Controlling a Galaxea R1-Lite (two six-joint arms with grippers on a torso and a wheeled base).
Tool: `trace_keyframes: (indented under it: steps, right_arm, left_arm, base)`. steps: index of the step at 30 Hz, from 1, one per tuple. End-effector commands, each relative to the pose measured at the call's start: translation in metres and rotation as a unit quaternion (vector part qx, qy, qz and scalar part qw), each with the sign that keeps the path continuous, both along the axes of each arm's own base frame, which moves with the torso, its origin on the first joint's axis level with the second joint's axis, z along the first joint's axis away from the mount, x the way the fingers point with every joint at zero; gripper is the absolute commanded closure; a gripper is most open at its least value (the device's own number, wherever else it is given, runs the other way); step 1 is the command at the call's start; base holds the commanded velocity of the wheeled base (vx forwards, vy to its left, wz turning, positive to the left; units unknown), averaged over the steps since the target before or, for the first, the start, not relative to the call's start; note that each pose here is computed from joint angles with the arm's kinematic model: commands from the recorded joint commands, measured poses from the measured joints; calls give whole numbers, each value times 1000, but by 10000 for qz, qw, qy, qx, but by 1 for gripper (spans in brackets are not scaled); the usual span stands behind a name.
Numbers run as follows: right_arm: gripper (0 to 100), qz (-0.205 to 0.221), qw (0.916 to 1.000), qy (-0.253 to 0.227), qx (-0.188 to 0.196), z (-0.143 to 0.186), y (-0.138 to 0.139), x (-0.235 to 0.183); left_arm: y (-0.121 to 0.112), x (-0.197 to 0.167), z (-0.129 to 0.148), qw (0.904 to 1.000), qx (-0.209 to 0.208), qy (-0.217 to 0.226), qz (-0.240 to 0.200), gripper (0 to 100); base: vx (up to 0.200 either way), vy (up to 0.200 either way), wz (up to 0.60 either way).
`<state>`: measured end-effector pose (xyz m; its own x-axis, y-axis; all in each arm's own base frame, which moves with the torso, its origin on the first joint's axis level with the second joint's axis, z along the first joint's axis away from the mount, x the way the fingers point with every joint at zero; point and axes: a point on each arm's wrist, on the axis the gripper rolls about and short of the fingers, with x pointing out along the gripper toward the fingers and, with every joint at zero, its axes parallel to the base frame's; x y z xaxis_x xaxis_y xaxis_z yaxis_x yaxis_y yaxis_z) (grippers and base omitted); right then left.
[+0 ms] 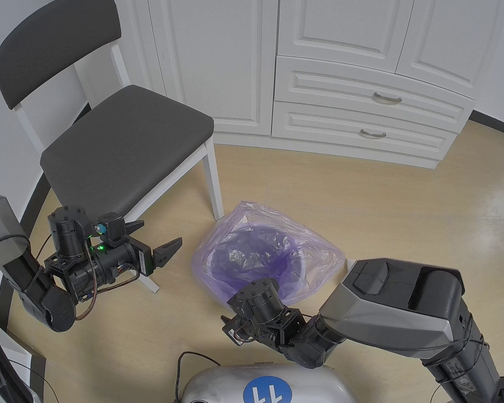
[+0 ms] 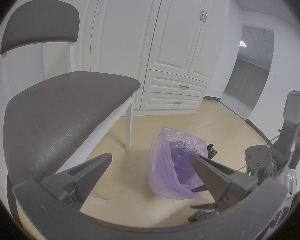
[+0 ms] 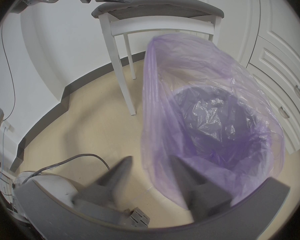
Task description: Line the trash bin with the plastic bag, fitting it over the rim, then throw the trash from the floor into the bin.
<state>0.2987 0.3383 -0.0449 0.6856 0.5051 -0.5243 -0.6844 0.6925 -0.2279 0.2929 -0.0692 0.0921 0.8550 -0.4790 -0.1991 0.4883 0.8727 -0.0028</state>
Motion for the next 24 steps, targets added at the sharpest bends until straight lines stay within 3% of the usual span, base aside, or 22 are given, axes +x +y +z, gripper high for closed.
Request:
trace_keyframes:
  steps: [1, 5, 13, 21, 24]
  right_arm:
    - [0, -38, 9998, -92, 167, 2, 0, 1]
    - [0, -21, 9992, -234, 328, 31, -4, -6]
    - [0, 29, 9991, -308, 292, 70, -23, -39]
    - [0, -569, 9923, -844, 709, 108, -64, -40]
    - [0, -1186, 9874, -885, 563, 116, -93, -25]
  left_arm:
    - [-1, 0, -2, 10000, 5, 34, -24, 0]
    - [-3, 0, -2, 10000, -6, 41, -44, 0]
    - [-12, -4, -3, 9998, 0, 74, -173, 0]
    - [-26, -7, -5, 9991, 18, 151, -394, 0]
    - [-37, -1, -9, 9990, 161, 360, -201, 0]
  base:
    - [0, 0, 0]
    - [0, 0, 0]
    - [0, 0, 0]
    - [0, 0, 0]
    - [0, 0, 0]
